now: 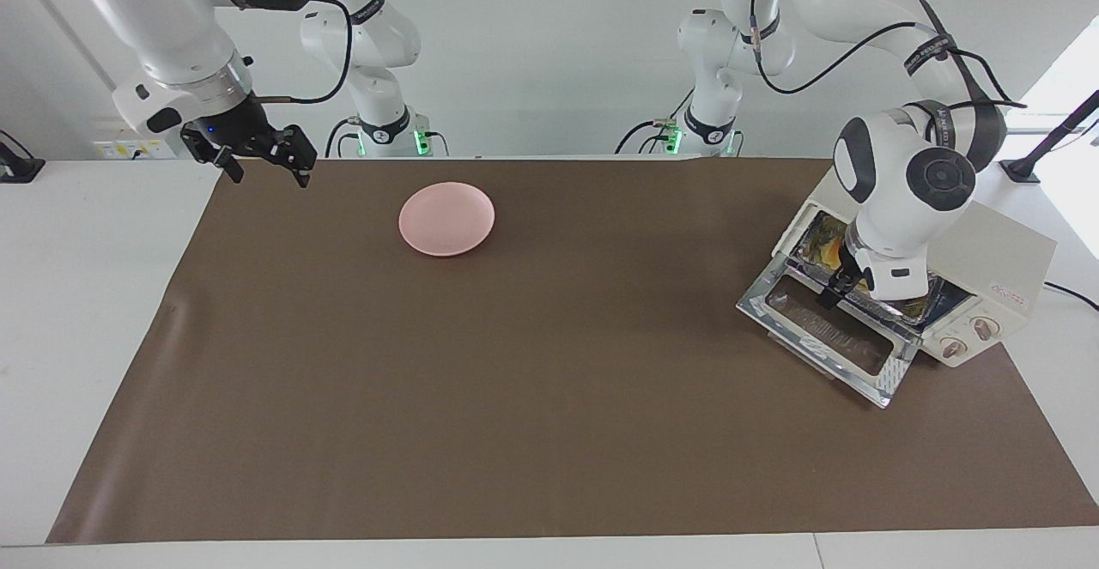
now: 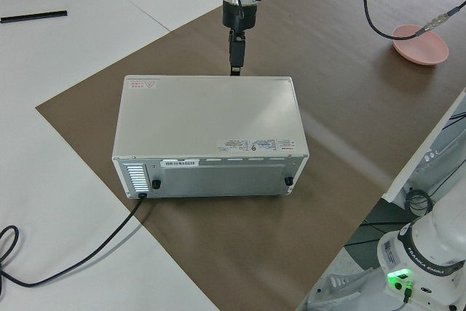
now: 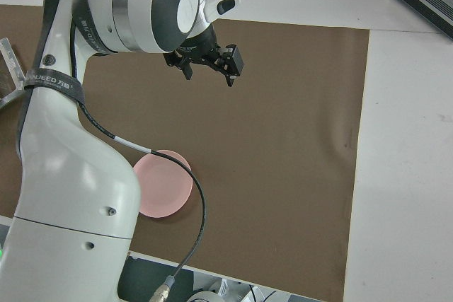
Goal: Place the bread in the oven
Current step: 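Push the foil tray into the toaster oven with the left gripper, then open the left gripper and withdraw it from the oven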
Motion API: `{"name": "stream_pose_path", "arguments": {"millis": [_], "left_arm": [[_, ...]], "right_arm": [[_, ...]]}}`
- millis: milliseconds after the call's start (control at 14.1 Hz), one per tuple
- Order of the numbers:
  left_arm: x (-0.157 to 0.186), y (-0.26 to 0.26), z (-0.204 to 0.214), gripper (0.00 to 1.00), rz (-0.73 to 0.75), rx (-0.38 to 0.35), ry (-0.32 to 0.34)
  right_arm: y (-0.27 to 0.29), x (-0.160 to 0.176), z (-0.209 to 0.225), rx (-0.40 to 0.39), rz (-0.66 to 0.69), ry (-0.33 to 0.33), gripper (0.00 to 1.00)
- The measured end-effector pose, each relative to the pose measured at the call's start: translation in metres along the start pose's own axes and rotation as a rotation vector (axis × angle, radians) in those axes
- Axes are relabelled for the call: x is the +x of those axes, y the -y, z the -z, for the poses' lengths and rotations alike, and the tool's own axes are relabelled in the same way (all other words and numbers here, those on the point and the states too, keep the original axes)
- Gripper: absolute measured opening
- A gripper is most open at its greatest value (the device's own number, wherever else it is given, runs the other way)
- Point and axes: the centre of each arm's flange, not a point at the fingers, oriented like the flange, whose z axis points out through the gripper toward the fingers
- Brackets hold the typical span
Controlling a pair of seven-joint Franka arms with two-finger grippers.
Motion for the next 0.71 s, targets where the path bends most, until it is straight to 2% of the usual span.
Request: {"name": "stream_pose_path", "arguments": {"millis": [285,711], "left_arm": [[-0.013,0.004,0.037,1.00,-0.164,0.009,0.027],[-0.036,0.076,0.104,1.00,-0.425,-0.066,0.082]], "right_arm": [[0.000,0.000,0.000,0.000,0.000,0.000,1.00],[0.000,0.000,0.000,0.000,0.000,0.000,1.00]]}}
